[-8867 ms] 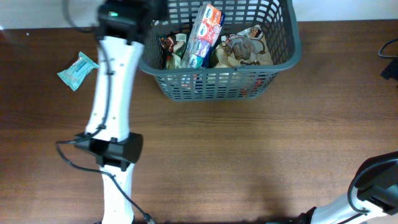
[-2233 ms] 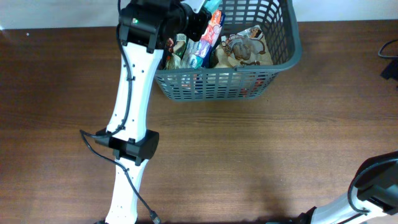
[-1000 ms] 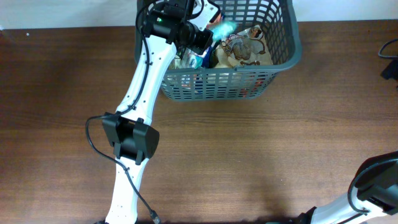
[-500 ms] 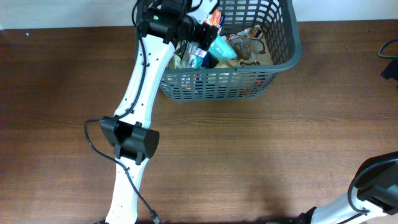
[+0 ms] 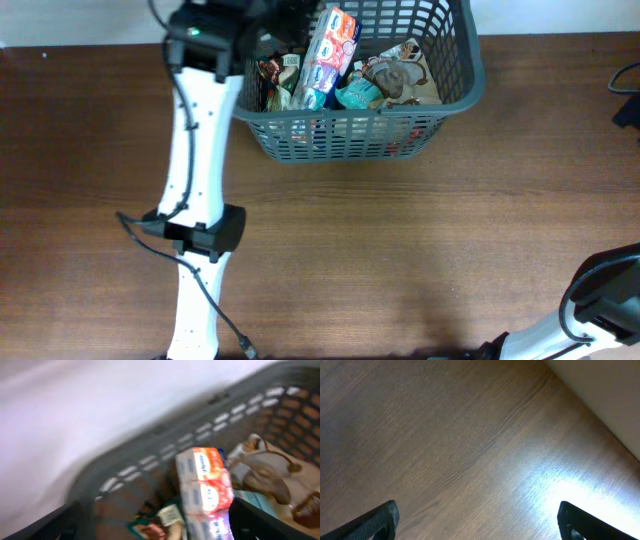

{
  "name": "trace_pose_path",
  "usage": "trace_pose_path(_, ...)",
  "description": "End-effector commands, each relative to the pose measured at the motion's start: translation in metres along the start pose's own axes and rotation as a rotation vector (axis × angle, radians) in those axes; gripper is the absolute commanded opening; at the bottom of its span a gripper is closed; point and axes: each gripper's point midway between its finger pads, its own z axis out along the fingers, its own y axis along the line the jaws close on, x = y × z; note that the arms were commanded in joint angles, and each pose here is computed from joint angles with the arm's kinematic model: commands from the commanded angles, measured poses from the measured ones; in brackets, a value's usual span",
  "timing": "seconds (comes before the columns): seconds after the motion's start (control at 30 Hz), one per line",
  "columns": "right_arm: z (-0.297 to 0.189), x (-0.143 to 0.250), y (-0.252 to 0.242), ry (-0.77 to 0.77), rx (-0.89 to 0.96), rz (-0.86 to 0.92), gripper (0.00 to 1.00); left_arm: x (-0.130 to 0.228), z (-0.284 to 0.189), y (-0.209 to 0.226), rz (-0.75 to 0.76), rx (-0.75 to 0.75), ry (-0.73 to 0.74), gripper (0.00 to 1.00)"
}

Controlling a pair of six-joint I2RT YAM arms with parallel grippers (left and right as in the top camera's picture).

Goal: Pack container

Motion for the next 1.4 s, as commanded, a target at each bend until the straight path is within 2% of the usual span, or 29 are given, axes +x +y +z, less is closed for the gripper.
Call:
trace_pose_path(0.0,-0.005,-0.001,0.0,-0.012,-0.004,0.01,0.99,-0.017,-0.042,0.031,-0.04,-0.077,-0.058,0.87)
trace_pose_path(0.17,-0.005,-0.001,0.0,-0.012,-0.004,0.01,0.99,-0.025,-0.097,0.067,-0.063,-0.209,-0.091,0.87)
trace_pose_path(0.37,-0.005,-0.001,0.0,-0.012,-0.004,0.01,0.99,-0.017,-0.172,0.106,-0.093,-0.429,-0.066,0.87)
trace_pose_path(0.63,-0.005,-0.001,0.0,-0.012,-0.004,0.01,0.99,0.009,-0.242,0.127,-0.127,-0.546,-0.012,0.87)
trace_pose_path(0.87,-0.005,-0.001,0.0,-0.012,-0.004,0.01,0.99,0.036,-0.283,0.142,-0.178,-0.609,0.045,0.87)
trace_pose_path(1.23,-0.005,-0.004,0.0,-0.024,-0.006,0.013,0.99,0.055,-0.331,0.177,-0.277,-0.748,0.027,0.87)
trace_pose_path(1.37,-0.005,-0.006,0.0,-0.032,-0.007,0.015,0.99,0.059,-0.336,0.184,-0.299,-0.737,0.016,0.87)
